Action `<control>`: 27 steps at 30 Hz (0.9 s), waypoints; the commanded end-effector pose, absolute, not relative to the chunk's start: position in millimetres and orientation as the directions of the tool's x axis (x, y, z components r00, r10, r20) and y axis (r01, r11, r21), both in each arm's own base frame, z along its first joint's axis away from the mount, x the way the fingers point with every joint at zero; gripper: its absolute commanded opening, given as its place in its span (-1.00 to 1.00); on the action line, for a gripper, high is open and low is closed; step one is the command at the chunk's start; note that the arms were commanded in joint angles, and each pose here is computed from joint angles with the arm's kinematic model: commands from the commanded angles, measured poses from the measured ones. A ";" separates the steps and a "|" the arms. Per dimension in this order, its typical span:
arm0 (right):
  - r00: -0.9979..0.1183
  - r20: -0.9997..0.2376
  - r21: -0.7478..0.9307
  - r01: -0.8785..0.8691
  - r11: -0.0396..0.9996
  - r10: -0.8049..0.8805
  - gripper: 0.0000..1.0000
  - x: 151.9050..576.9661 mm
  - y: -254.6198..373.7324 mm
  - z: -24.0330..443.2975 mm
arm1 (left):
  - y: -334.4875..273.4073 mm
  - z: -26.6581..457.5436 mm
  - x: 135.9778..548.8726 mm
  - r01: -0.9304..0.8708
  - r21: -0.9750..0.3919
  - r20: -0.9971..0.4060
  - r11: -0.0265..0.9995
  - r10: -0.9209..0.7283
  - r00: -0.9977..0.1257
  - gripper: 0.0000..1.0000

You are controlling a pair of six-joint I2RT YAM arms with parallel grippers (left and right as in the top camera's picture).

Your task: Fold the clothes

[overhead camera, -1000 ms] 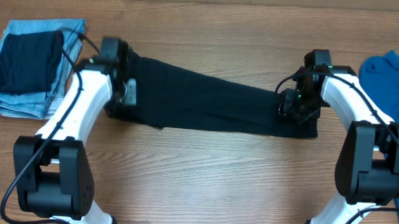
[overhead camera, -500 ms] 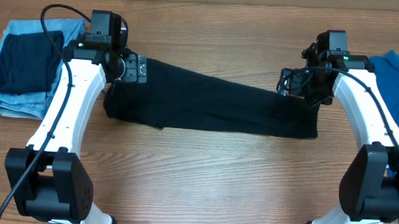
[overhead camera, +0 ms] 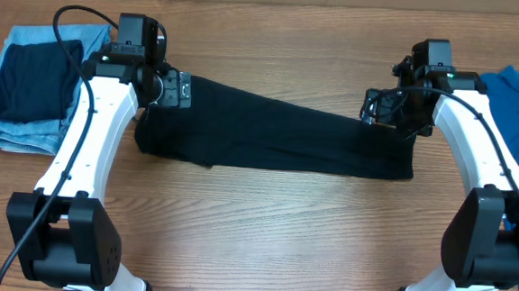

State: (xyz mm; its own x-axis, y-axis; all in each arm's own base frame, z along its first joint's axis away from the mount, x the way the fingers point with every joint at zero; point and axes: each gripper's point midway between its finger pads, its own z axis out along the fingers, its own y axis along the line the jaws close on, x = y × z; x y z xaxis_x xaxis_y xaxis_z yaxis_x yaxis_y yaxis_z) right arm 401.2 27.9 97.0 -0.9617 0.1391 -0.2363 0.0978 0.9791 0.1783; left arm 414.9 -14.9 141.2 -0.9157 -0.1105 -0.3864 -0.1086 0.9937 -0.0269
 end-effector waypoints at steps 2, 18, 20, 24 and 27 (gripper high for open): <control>-0.953 -0.269 0.188 0.092 0.978 0.141 1.00 407.2 28.8 107.8 | -14.9 152.7 417.8 -0.111 -0.044 -0.412 0.993 -0.119 -0.903 1.00; -0.901 -0.411 0.232 0.045 0.972 0.140 1.00 442.7 35.1 122.9 | -14.9 152.7 417.8 -0.111 -0.044 -0.412 0.993 -0.119 -0.903 1.00; -0.903 -0.407 0.303 0.008 0.953 0.137 1.00 442.5 48.8 126.5 | -14.9 152.7 417.8 -0.111 -0.044 -0.412 0.993 -0.119 -0.903 1.00; -0.924 -0.357 0.414 -0.026 0.910 0.136 1.00 431.7 70.5 126.1 | -14.9 152.7 417.8 -0.111 -0.044 -0.412 0.993 -0.119 -0.903 1.00; -0.942 -0.331 0.611 -0.173 0.772 0.050 1.00 414.5 128.6 143.1 | -14.9 152.7 417.8 -0.111 -0.044 -0.412 0.993 -0.119 -0.903 1.00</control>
State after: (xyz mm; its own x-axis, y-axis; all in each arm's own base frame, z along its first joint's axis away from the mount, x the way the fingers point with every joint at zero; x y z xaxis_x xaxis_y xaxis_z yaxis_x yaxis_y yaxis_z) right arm 431.3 65.8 117.8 -0.9288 0.1306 -0.3469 -0.0146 0.9222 0.3864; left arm 414.9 -15.0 141.2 -0.9157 -0.1105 -0.3863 -0.1085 0.9937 -0.0272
